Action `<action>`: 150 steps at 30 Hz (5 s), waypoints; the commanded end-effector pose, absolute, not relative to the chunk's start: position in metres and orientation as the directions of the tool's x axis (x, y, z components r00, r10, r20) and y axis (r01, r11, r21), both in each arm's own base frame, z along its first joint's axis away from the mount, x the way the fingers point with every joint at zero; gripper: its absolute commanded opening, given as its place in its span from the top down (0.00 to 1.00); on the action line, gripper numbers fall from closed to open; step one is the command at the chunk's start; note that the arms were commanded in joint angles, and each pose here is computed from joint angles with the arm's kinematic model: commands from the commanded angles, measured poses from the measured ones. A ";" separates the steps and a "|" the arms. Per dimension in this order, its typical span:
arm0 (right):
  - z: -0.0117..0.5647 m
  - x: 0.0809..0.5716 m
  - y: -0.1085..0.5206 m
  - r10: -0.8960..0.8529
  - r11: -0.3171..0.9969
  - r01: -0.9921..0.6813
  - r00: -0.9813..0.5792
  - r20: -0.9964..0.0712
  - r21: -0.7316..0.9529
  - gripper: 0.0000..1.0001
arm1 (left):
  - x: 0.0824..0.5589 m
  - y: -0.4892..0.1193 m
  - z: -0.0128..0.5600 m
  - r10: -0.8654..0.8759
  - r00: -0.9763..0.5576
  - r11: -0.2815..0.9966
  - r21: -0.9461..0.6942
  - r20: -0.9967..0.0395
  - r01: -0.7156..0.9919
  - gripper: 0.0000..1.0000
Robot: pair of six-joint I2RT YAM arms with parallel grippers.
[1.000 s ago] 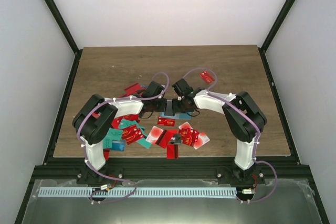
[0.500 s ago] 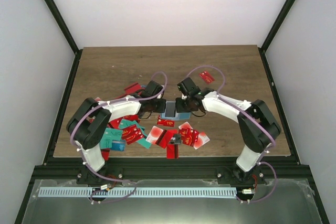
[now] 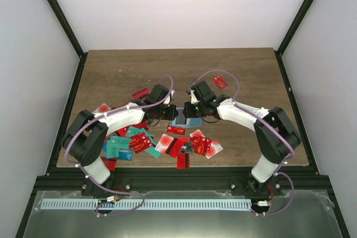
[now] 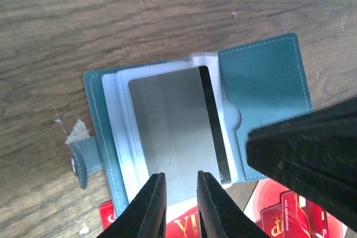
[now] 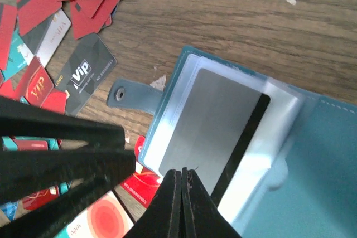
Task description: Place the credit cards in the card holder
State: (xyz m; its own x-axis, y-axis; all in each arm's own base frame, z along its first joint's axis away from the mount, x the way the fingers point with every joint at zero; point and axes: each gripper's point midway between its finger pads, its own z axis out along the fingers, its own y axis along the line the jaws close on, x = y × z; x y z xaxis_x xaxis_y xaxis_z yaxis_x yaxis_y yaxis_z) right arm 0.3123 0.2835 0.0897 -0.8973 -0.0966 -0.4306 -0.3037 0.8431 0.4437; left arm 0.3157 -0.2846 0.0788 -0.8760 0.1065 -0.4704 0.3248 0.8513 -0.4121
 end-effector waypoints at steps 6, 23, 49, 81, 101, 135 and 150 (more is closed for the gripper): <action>0.064 0.325 0.285 -0.082 0.791 -0.308 -0.910 -0.407 0.528 0.99 | 0.305 -0.293 0.065 0.106 -0.903 0.824 -0.472 -0.416 0.314 0.81; -0.010 0.311 0.231 -0.051 0.903 -0.179 -0.947 -0.317 0.390 0.99 | 0.311 -0.289 0.045 0.109 -0.915 0.857 -0.429 -0.387 0.284 0.74; -0.028 0.303 0.235 -0.059 0.888 -0.178 -0.959 -0.278 0.425 0.99 | 0.311 -0.313 0.059 0.094 -0.921 0.786 -0.539 -0.379 0.302 0.53; 0.009 0.315 0.241 0.000 0.879 -0.145 -0.953 -0.304 0.454 0.99 | 0.313 -0.352 0.090 0.066 -0.900 0.593 -0.708 -0.431 0.383 0.61; 0.067 0.321 0.227 0.002 0.891 -0.172 -0.924 -0.382 0.420 0.78 | 0.326 -0.355 0.068 0.113 -0.907 0.713 -0.603 -0.405 0.358 0.81; 0.085 0.303 0.135 0.258 0.902 0.047 -0.855 -0.449 0.429 0.66 | 0.351 -0.293 0.071 0.409 -0.830 0.860 0.465 -0.379 0.211 0.80; 0.088 0.299 0.127 0.264 0.913 0.064 -0.846 -0.463 0.403 0.68 | 0.361 -0.300 0.047 0.404 -0.841 0.845 0.499 -0.359 0.193 0.72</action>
State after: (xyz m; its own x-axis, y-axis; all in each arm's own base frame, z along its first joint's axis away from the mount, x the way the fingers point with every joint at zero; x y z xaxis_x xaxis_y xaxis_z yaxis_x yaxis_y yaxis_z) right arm 0.2951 0.1354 0.0759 -0.8703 0.2499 -0.4243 0.0556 0.9060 0.4195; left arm 0.3622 -0.2941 0.0520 -0.8368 0.4128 -0.3598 0.1984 0.8409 0.5035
